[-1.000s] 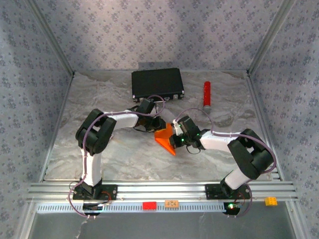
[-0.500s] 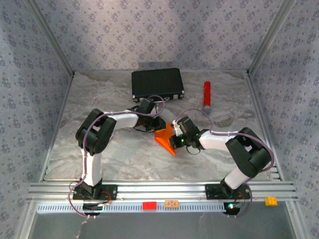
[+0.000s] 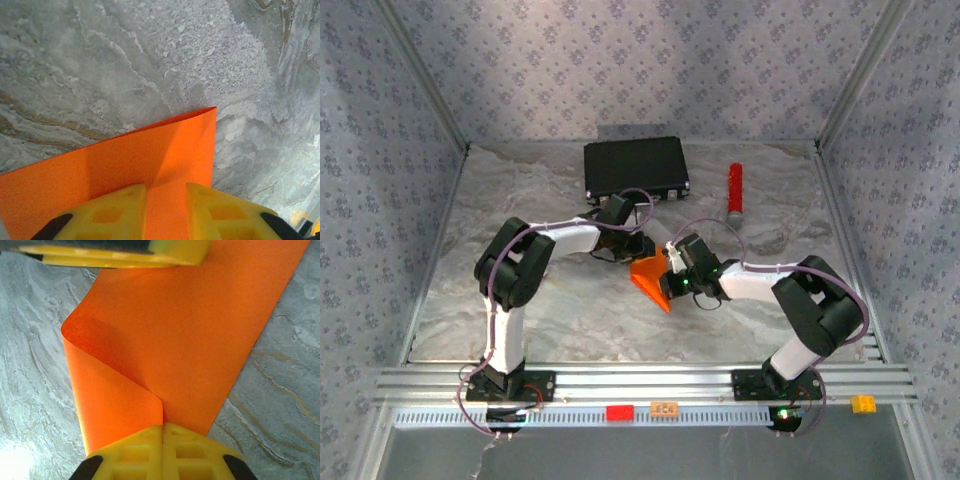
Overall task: Fold a paper plane with a square sheet of paper (pick it up from the middle)
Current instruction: Third fold the triangle at the center of the table.
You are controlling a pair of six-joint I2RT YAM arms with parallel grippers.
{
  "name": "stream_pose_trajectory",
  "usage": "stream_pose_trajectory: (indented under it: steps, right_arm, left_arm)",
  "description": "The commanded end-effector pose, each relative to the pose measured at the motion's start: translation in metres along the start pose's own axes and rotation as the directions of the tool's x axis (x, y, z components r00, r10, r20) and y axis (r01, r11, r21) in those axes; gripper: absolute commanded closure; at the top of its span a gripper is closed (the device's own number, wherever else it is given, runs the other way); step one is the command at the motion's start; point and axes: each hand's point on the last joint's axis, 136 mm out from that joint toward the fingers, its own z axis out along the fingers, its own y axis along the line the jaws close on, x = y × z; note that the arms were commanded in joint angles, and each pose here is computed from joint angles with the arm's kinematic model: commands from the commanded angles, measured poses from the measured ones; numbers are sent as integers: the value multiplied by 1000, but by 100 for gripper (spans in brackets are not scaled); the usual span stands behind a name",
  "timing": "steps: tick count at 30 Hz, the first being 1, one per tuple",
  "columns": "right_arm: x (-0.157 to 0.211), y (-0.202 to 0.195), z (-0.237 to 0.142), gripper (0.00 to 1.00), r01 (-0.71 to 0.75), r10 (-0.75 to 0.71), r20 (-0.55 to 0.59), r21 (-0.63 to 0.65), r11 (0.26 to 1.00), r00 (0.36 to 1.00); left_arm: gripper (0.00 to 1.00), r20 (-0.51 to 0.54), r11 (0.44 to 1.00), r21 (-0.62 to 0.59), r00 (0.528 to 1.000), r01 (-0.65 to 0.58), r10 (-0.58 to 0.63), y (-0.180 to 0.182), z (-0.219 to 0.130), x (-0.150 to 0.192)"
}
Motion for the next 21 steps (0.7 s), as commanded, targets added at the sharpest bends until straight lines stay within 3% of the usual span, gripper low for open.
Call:
stream_pose_trajectory:
  steps: [1,9,12,16,21]
  right_arm:
    - [9,-10,6,100,-24,25,-37,37,999,999]
    - [9,-11,6,100,-32,34,-34,42,999,999]
    - [9,-12,6,100,-35,36,-33,47,998,999]
    - [9,-13,6,100,-40,41,-32,53,998,999]
    - [9,-13,6,100,-44,46,-31,55,998,998]
  left_arm:
    - [72,23,999,-6,999,-47,47,-12,-11,-10]
    - [67,101,999,4,994,-50,49,-24,-40,-15]
    - [73,136,999,32,991,-21,16,-23,-51,-7]
    - [91,149,992,126,988,29,-48,-25,-61,11]
    - [99,119,962,258,986,83,-117,-34,-59,39]
